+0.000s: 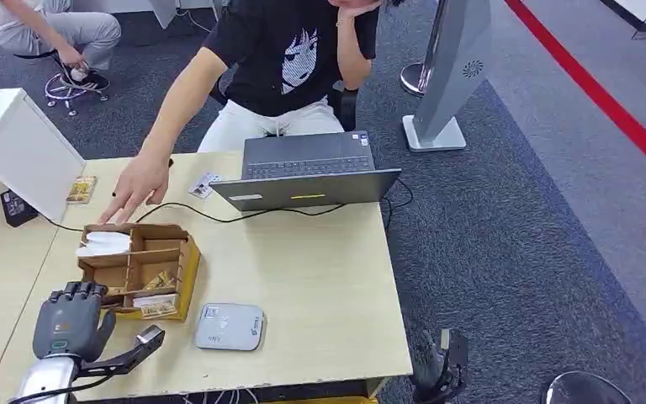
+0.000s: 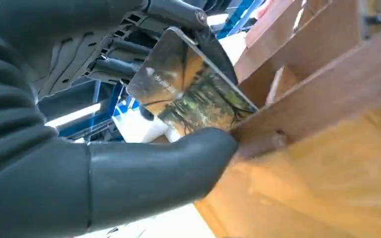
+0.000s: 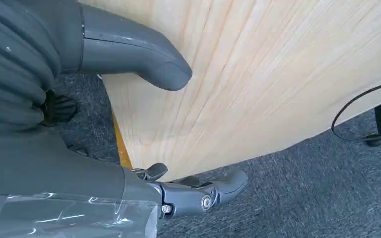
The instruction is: Pass the card to the sensor for recognition and then transmit it.
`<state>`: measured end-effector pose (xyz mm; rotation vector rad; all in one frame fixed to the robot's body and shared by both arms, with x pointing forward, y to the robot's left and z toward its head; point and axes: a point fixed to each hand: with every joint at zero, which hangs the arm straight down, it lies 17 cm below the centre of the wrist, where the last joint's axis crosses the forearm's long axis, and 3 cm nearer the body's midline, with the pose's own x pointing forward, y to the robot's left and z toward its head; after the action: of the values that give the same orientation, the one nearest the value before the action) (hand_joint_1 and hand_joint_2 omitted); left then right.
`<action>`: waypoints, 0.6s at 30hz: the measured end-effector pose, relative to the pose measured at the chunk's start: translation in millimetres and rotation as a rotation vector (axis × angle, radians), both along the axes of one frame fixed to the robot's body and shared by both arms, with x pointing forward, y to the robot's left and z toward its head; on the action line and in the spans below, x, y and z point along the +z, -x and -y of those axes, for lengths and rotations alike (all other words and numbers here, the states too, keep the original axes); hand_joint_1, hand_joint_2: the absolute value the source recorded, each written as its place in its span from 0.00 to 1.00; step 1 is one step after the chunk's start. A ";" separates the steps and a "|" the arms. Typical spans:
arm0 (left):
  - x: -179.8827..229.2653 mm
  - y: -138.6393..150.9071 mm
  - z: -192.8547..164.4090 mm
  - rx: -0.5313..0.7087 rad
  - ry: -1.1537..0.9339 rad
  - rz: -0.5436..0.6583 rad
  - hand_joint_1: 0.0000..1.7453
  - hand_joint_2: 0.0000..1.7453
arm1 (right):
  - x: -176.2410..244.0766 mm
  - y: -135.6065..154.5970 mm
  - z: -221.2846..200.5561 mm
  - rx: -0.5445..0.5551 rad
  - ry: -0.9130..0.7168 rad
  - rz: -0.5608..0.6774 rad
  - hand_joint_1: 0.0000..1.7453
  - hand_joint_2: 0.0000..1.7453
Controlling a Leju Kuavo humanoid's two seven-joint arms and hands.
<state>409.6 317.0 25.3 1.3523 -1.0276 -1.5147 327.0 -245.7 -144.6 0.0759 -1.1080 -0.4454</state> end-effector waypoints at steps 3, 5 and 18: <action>0.3 -0.2 0.1 0.000 0.001 0.001 1.00 1.00 | -0.3 0.5 0.3 -0.002 -0.001 -0.001 0.00 1.00; 4.2 -2.9 0.1 0.001 0.002 0.014 1.00 1.00 | -0.2 0.4 0.5 -0.004 -0.002 0.000 0.00 1.00; 80.1 -32.2 -13.9 -0.013 -0.021 0.171 0.97 1.00 | -0.6 1.5 -1.0 0.003 -0.001 -0.001 0.00 1.00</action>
<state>441.9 330.9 105.4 1.5130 -1.1313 -1.4416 325.5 -244.7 -145.2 0.0782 -1.1064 -0.4435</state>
